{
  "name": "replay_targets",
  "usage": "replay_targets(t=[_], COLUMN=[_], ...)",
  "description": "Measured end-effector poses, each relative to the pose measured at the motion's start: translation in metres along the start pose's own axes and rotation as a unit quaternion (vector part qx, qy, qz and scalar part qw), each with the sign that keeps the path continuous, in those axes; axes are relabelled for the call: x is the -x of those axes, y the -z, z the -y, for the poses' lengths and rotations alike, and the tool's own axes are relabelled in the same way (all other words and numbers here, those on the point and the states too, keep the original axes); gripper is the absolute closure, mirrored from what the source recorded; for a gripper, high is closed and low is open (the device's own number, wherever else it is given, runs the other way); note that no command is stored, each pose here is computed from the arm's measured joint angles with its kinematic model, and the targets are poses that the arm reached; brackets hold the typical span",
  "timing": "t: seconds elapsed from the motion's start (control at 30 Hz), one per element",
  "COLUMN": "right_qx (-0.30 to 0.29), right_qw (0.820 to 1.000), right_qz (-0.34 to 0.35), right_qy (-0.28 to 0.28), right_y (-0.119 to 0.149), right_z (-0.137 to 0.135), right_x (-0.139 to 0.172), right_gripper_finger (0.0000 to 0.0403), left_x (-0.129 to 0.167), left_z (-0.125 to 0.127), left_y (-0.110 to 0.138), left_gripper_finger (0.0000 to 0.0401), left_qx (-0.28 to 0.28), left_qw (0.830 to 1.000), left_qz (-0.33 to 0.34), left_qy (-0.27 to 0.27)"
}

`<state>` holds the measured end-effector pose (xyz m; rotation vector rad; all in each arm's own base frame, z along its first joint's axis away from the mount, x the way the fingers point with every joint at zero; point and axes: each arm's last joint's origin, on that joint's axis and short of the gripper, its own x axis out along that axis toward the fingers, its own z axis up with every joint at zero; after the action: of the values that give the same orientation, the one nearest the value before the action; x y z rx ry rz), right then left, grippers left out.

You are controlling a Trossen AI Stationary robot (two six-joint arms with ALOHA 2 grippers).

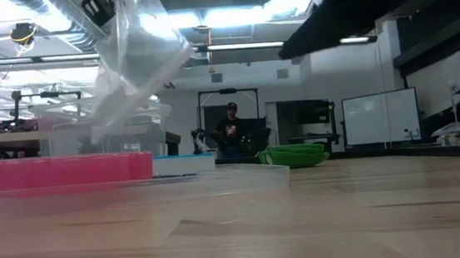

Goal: Roll bandage
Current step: Open the transparent zip bag

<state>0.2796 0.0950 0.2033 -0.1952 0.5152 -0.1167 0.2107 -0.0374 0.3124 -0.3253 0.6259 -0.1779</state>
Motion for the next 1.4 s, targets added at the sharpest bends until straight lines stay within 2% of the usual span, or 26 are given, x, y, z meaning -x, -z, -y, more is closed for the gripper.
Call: replay_targets(t=[0.23,0.5,0.67,0.8,0.9,1.1,1.2,1.4], right_qx=[0.129,0.247,0.331,0.395,0.425,0.432,0.444,0.495], right_qw=[0.991,0.967,0.942,0.914,0.899,0.894,0.889,0.865], right_qz=[0.015,0.011,-0.013,-0.036,-0.044,-0.033,-0.023,-0.007], right_qy=[0.034,0.053,0.056,0.084,0.103,0.112,0.107,0.083], right_y=[-0.014,-0.024,-0.025,-0.029,-0.036,-0.052,-0.058,-0.06], right_z=[0.002,-0.002,-0.013,-0.02,-0.024,-0.028,-0.031,-0.046], right_x=[0.001,-0.006,-0.028,-0.045,-0.054,-0.06,-0.058,-0.051], right_gripper_finger=[0.0178,0.0178,0.0178,0.0178,0.0178,0.0178,0.0178,0.0178], left_x=[0.001,0.001,0.002,0.002,0.002,0.002,0.002,0.002], left_z=[-0.005,-0.009,-0.008,-0.008,-0.008,-0.008,-0.008,-0.012], left_y=[-0.005,-0.007,-0.01,-0.01,-0.01,-0.01,-0.01,-0.012], left_gripper_finger=[0.0401,0.0401,0.0401,0.0401,0.0401,0.0401,0.0401,0.0401], left_qx=[0.014,0.032,0.034,0.038,0.048,0.051,0.052,0.071], left_qw=[1.0,0.999,0.999,0.999,0.998,0.998,0.998,0.997], left_qz=[0.017,0.021,0.038,0.036,0.036,0.036,0.036,0.04], left_qy=[0.005,-0.002,0.003,0.013,0.016,0.016,0.017,0.009])
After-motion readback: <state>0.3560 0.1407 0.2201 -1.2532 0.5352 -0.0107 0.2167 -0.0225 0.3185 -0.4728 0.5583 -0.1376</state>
